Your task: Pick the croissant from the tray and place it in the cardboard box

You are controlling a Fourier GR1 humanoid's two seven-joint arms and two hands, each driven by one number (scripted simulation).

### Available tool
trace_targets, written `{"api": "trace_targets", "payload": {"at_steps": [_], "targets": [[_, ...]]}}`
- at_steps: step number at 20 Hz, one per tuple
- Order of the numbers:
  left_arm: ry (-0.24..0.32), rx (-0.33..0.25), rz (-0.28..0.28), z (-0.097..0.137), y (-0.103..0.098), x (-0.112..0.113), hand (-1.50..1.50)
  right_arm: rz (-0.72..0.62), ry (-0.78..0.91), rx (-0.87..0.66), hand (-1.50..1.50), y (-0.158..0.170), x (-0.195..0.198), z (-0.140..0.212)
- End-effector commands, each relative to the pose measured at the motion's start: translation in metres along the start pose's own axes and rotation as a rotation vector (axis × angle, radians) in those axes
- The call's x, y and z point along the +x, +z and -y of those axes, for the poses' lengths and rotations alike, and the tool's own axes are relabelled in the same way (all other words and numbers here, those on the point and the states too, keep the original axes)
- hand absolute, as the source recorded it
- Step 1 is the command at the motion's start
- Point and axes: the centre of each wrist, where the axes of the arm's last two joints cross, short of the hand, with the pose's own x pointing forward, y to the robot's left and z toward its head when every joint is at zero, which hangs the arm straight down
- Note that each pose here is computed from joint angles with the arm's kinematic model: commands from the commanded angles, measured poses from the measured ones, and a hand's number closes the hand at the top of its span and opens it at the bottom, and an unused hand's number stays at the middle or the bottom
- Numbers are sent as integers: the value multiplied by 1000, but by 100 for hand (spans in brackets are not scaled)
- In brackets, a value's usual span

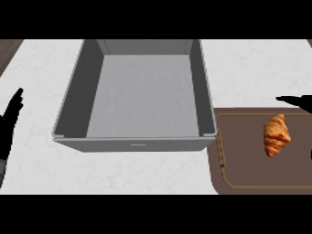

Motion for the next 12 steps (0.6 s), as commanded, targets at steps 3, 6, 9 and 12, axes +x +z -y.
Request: {"api": "trace_targets", "payload": {"at_steps": [3,6,9,12], "targets": [[0,12,-6,13,2,-3,0,-27,35,32,-150,-21,26,4],[-3,3,2,-9,5,8,0,-33,41,47,-150,-29,-1,-5],[-2,22,-8,-8,13,-3,0,-22,45,45,-150,-26,21,-8],[4,12,-13,-16,1,-10,0,17,16,41,-150,-27,23,-19]]}}
